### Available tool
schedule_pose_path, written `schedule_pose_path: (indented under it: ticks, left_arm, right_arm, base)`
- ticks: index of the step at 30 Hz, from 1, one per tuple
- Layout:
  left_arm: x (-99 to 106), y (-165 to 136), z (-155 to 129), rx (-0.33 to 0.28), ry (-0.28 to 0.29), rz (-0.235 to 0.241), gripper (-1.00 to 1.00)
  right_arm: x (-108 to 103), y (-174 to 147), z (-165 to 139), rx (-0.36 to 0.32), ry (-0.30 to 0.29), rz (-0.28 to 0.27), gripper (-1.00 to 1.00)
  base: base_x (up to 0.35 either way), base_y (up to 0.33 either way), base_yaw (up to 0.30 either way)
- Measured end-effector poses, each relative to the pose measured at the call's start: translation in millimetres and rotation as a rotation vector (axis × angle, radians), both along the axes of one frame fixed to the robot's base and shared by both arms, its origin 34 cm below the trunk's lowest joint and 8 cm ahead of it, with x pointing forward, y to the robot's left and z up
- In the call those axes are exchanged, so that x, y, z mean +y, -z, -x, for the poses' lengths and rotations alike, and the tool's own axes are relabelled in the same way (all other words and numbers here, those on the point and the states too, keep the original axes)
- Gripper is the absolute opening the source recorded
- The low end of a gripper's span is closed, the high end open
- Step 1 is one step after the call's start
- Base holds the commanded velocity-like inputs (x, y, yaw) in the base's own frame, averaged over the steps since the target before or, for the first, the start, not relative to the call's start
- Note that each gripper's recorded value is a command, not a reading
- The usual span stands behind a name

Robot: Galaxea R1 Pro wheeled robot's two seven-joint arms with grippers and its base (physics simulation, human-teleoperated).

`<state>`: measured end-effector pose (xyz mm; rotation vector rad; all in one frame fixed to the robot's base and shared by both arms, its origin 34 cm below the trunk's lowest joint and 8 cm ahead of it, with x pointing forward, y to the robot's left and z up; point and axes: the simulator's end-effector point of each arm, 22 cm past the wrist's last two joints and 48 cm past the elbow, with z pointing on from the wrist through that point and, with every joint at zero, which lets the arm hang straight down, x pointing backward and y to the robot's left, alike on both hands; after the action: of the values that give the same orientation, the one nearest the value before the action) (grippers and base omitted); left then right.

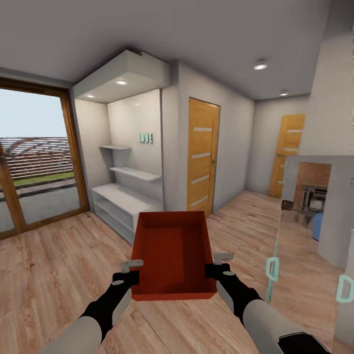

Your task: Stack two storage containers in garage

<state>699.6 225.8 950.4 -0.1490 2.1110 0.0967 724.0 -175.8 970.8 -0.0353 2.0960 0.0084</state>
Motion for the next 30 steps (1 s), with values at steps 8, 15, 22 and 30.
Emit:
schedule_pose_path:
  ticks: [8,15,22,30]
  left_arm:
    - [-0.4,-0.3,-0.2,-0.001,0.0,0.0,-1.0]
    - [-0.9,-0.7,-0.3,-0.001,0.001,-0.001,-1.0]
    - [-1.1,-0.6,-0.2,-0.001,0.001,-0.001,-1.0]
    - [-1.1,-0.6,-0.2,-0.001,0.0,-0.001,-1.0]
  right_arm:
    - [-0.4,0.0,-0.1,0.0,0.0,0.0,-1.0]
    - [-1.1,0.0,-0.1,-0.001,0.001,-0.001,-1.0]
    - [-1.3,0.2,0.0,-0.001,0.001,-0.001,-1.0]
    - [-1.3,0.1,-0.2,-0.001,0.0,-0.001,-1.0]
  base:
    - [0.324,0.085,-0.235]
    - [0.325,0.085,-0.239]
    - [0.325,0.085,-0.225]
    - [0.324,0.085,-0.029]
